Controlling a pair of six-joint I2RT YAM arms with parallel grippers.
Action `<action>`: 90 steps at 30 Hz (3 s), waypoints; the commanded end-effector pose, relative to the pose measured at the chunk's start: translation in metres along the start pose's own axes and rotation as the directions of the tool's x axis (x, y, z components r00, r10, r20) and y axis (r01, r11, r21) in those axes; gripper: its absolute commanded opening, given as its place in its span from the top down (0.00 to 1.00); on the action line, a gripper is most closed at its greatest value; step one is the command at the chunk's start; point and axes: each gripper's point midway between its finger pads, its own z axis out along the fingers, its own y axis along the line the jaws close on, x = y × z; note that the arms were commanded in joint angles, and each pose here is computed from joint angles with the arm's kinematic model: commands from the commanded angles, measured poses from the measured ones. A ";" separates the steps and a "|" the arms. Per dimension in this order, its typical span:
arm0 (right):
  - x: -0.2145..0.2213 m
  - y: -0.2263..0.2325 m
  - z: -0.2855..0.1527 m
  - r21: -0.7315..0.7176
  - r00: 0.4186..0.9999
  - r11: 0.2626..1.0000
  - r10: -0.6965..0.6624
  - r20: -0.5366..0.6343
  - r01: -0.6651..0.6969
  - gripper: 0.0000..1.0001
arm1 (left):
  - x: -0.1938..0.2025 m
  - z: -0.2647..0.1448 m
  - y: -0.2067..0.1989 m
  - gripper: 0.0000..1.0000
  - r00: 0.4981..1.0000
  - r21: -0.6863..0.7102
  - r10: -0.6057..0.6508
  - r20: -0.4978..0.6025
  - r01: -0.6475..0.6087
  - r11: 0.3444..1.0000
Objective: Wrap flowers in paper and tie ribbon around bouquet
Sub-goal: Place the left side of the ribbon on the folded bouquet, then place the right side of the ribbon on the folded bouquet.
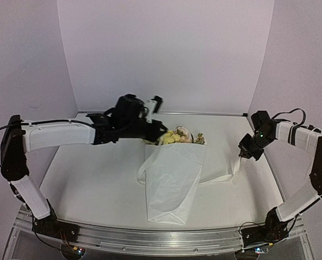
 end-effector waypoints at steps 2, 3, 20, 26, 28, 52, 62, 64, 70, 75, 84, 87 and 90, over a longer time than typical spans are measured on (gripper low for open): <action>0.011 0.010 0.009 -0.007 0.998 0.999 -0.035 -0.054 0.035 1.00 | 0.143 0.052 -0.085 1.00 0.763 0.225 0.558 -0.325 -0.511 0.829; 0.011 0.012 0.010 -0.006 0.997 0.999 -0.039 -0.060 0.039 1.00 | 0.161 0.062 -0.084 1.00 0.728 0.221 0.586 -0.356 -0.544 0.810; -0.002 0.051 0.016 -0.045 0.987 0.994 -0.104 -0.120 0.099 1.00 | 0.142 0.109 -0.112 1.00 0.710 0.205 0.667 -0.227 -0.634 0.745; -0.013 0.075 0.004 -0.108 0.986 0.986 -0.139 -0.096 0.129 1.00 | 0.131 0.120 -0.129 1.00 0.722 0.236 0.671 -0.171 -0.631 0.739; -0.015 0.084 0.000 -0.134 0.984 0.981 -0.152 -0.090 0.139 1.00 | 0.132 0.126 -0.133 1.00 0.728 0.249 0.665 -0.168 -0.621 0.743; 0.016 0.160 -0.030 -0.371 0.937 0.872 -0.348 -0.009 0.320 1.00 | 0.037 0.027 -0.070 0.27 0.976 0.243 0.212 -0.041 -0.196 0.950; 0.257 0.153 -0.069 -0.597 0.333 0.387 -0.920 -0.204 0.703 0.99 | 0.097 -0.029 0.082 0.39 0.972 -0.038 -0.184 -0.149 0.180 0.983; 0.270 0.128 -0.057 -0.588 0.288 0.399 -0.916 -0.277 0.704 0.87 | 0.112 -0.030 0.089 0.39 0.962 -0.070 -0.197 -0.190 0.187 0.980; 0.256 0.101 -0.037 -0.471 0.314 0.437 -0.894 -0.319 0.767 0.54 | 0.125 -0.022 0.091 0.41 0.949 -0.071 -0.198 -0.247 0.186 0.980; 0.246 0.117 -0.031 -0.398 0.376 0.479 -0.873 -0.312 0.782 0.46 | 0.131 -0.022 0.094 0.44 0.944 -0.086 -0.194 -0.267 0.177 0.981; 0.239 0.135 -0.016 -0.311 0.412 0.495 -0.862 -0.296 0.811 0.45 | 0.145 -0.034 0.089 0.45 0.922 -0.085 -0.240 -0.303 0.225 0.971; 0.237 0.138 -0.015 -0.304 0.413 0.492 -0.863 -0.289 0.816 0.46 | 0.157 -0.032 0.088 0.45 0.898 -0.088 -0.275 -0.344 0.260 0.962; 0.237 0.143 -0.014 -0.308 0.413 0.490 -0.866 -0.283 0.815 0.46 | 0.163 -0.025 0.085 0.46 0.886 -0.068 -0.287 -0.365 0.282 0.957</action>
